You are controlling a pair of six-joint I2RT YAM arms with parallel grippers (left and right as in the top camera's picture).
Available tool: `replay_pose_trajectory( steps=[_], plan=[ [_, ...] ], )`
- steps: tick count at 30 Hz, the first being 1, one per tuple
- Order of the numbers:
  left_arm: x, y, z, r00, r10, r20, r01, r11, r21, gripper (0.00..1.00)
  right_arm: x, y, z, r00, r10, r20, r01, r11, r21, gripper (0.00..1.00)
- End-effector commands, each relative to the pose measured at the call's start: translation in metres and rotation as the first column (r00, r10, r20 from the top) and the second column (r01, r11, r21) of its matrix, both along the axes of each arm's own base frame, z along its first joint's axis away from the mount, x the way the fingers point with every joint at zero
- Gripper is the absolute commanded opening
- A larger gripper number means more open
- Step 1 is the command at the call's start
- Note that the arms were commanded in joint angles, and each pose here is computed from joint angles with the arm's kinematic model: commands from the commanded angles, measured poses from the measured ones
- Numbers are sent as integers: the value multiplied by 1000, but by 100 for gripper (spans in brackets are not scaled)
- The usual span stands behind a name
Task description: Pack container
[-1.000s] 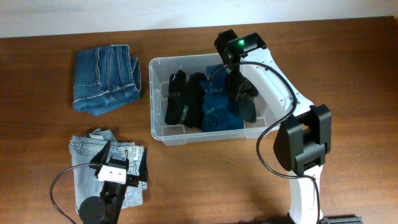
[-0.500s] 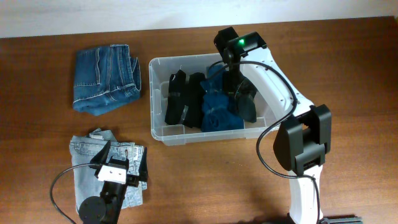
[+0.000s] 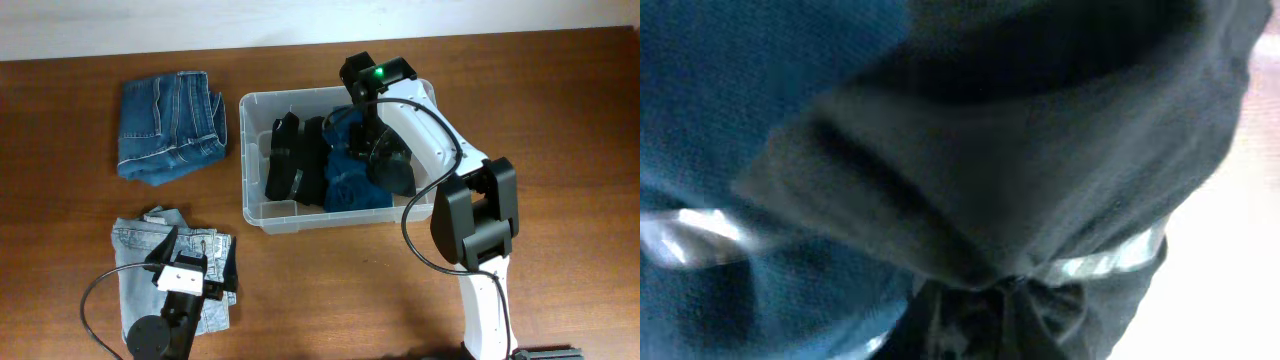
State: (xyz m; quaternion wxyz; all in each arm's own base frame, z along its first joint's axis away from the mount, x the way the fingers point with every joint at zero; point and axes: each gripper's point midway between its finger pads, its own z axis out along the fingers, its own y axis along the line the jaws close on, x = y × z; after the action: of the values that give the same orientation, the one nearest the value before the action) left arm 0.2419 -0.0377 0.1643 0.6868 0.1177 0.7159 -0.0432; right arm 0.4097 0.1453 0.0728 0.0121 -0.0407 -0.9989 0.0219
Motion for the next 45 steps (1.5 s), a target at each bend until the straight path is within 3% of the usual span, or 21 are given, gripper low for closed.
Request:
replay_pose_trajectory(
  steps=[1, 3, 8, 9, 12, 15, 19, 23, 29, 36, 42, 45],
  plan=[
    [0, 1, -2, 1000, 0, 2, 0, 1000, 16, 99, 7, -2, 26, 1000, -2, 29, 1, 1000, 28, 18],
    [0, 1, -2, 1000, 0, 2, 0, 1000, 16, 99, 10, -7, 53, 998, -16, 64, 13, 999, 40, 23],
    [0, 1, -2, 1000, 0, 2, 0, 1000, 16, 99, 15, -35, 159, 963, -43, 267, 32, 999, 43, 48],
    [0, 1, -2, 1000, 0, 2, 0, 1000, 16, 99, 14, -31, 179, 949, -7, 316, -18, 997, 76, 74],
    [0, 1, -2, 1000, 0, 2, 0, 1000, 16, 99, 2, -36, 225, 905, -32, 424, -17, 994, 112, 79],
    [0, 1, -2, 1000, 0, 2, 0, 1000, 16, 99, -21, -42, 266, 861, -45, 506, -29, 990, 139, 91],
    [0, 1, -2, 1000, 0, 2, 0, 1000, 16, 99, -59, -52, 305, 813, -57, 579, -45, 986, 161, 100],
    [0, 1, -2, 1000, 0, 2, 0, 1000, 16, 99, -121, -71, 329, 777, -68, 625, -51, 984, 171, 99],
    [0, 1, -2, 1000, 0, 2, 0, 1000, 16, 99, -206, -112, 307, 772, -76, 631, 13, 995, 103, 98],
    [0, 1, -2, 1000, 0, 2, 0, 1000, 16, 99, -249, -108, 300, 759, -84, 646, -49, 982, 185, 98],
    [0, 1, -2, 1000, 0, 2, 0, 1000, 16, 99, -254, -109, 303, 746, -87, 660, -52, 981, 189, 98],
    [0, 1, -2, 1000, 0, 2, 0, 1000, 16, 99, -253, -112, 303, 740, -13, 672, -98, 987, 127, 98]
  ],
)
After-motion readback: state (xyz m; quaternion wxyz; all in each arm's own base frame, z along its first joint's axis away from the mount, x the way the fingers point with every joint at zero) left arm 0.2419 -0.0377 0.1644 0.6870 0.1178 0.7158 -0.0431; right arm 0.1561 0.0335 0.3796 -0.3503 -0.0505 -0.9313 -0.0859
